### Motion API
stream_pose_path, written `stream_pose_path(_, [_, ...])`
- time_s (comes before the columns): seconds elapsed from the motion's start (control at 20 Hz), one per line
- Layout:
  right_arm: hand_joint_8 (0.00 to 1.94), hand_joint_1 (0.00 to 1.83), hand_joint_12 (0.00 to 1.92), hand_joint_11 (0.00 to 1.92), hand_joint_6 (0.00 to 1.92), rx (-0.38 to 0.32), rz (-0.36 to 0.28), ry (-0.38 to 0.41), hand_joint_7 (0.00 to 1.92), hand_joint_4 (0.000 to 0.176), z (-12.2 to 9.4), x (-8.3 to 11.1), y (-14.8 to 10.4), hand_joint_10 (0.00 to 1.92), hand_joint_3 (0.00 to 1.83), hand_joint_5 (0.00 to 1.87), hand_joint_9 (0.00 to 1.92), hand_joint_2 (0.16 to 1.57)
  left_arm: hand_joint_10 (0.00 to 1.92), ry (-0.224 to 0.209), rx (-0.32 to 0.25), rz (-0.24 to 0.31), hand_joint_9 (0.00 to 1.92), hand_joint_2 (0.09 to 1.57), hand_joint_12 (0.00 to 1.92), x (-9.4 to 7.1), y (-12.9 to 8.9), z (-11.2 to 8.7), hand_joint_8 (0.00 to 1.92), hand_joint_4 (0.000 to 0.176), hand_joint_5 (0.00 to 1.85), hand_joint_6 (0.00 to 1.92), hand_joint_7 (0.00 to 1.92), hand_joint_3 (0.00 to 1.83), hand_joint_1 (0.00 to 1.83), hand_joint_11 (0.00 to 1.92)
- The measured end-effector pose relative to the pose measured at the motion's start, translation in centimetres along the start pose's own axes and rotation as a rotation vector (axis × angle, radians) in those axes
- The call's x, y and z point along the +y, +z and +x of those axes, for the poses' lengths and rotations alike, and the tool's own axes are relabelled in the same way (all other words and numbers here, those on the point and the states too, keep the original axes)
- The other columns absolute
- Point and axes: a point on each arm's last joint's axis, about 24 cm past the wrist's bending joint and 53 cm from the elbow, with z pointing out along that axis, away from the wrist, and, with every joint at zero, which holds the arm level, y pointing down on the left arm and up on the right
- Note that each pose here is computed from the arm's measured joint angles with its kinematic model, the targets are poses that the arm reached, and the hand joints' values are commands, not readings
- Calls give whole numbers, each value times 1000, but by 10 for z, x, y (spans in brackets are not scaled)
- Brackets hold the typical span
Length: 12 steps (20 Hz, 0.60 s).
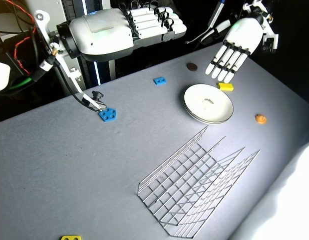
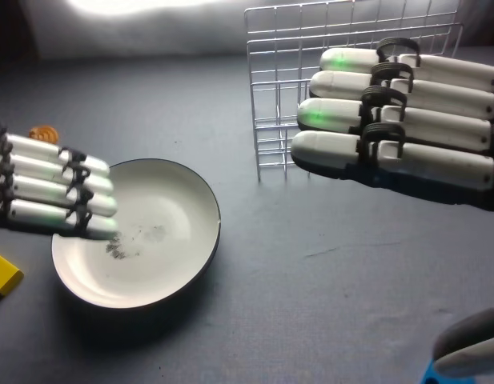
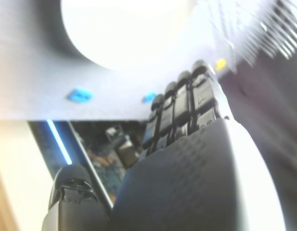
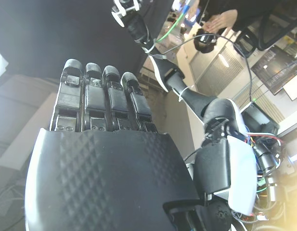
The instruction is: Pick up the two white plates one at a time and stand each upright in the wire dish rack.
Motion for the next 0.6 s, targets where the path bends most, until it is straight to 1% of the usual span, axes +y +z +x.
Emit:
stream_pose_path(0.05, [0,0,0,0,0,-1,-3,-20,0,0,2,0,1,0,0,0,0,1043,0,-7,24,-1,0,1014,0,3,2,9,0,0,0,0,0,10,0,0])
stream_pose_path(0.25, [0,0,0,0,0,1,-15,-60,0,0,9,1,9,0,0,0,0,993,0,-4,95,14,0,1023,0,8,15,37,0,0,0,0,0,13,0,0])
stream_pose_path(0.35, [0,0,0,0,0,14,-21,-68,0,0,15,-2,14,0,0,0,0,960,0,7,124,17,0,1023,0,9,18,49,0,0,0,0,0,12,0,0])
stream_pose_path(0.5, [0,0,0,0,0,45,-9,-97,0,0,28,-10,21,0,0,0,0,950,0,8,133,21,0,1023,0,11,25,54,0,0,0,0,0,12,0,0])
stream_pose_path(0.6, [0,0,0,0,0,60,4,-107,0,0,31,-14,28,0,0,0,0,952,0,-8,114,1,0,1018,0,19,27,51,0,0,0,0,0,9,0,0])
